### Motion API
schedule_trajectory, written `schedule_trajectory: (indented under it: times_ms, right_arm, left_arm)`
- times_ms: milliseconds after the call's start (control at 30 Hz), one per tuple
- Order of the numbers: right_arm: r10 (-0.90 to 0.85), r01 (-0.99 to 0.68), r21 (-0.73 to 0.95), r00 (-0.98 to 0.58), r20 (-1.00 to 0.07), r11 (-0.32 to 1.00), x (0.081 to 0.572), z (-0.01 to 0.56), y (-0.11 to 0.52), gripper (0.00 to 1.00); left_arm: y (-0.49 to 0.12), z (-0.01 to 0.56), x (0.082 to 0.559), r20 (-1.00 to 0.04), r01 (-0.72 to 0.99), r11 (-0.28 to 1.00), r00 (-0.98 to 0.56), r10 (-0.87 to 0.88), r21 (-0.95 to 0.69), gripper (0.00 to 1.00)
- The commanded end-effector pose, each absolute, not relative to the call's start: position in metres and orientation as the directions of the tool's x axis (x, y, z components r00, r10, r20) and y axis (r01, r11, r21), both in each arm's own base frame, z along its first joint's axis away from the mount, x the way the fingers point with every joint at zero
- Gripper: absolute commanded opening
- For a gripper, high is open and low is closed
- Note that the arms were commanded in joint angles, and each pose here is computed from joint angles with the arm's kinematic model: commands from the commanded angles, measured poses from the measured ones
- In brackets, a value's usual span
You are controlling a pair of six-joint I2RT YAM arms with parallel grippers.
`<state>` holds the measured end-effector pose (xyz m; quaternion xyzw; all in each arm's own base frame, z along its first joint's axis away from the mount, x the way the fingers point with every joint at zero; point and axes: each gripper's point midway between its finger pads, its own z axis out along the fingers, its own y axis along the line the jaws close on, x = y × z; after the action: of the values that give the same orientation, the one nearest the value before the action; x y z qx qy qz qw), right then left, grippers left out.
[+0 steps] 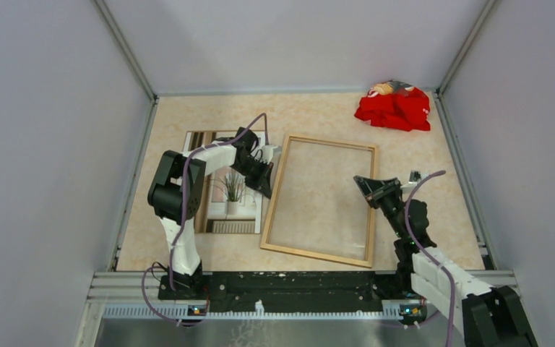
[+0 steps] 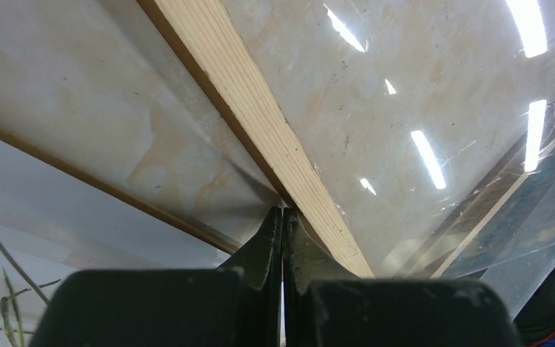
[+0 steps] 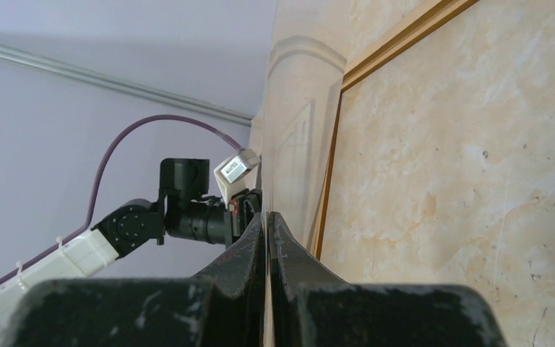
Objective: Put the photo into the frame
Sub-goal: Place the photo frame item in the photo frame.
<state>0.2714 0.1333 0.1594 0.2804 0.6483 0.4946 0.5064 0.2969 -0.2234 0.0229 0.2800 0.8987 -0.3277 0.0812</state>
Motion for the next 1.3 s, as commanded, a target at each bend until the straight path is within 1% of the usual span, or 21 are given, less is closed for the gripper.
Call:
schedule_trajectory:
  times_ms: [0,467,800,967,1267]
  right_arm:
    - [0.837,-0.206,0.917,-0.377,-0.397,0.342,0.27,0.18,0.151,0.0]
    - [0.814,-0.26,0.903,-0.398,-0.423,0.342,0.272,0.195,0.166,0.0]
    - [0.82,-0.172,0.911,-0.397,-0.412,0.374,0.276,0.177,0.162,0.0]
    - [0.816,-0.14,0.896,-0.372,-0.442,0.422,0.273,0.17,0.153,0.0]
    - [0.784,-0.101,0.863,-0.376,-0.494,0.496,0.27,0.15,0.146,0.0]
  left_arm:
    - [-0.224,0.013,0.296,-0.321,0.565,0.627,-0.824,0.468,-0.537,0.0]
    - [-0.225,0.013,0.296,-0.323,0.569,0.622,-0.821,0.471,-0.538,0.0]
    - [-0.223,0.013,0.294,-0.322,0.571,0.621,-0.819,0.475,-0.537,0.0]
    - [-0.223,0.014,0.294,-0.322,0.572,0.621,-0.819,0.475,-0.536,0.0]
    - [-0.223,0.016,0.294,-0.327,0.574,0.619,-0.817,0.475,-0.536,0.0]
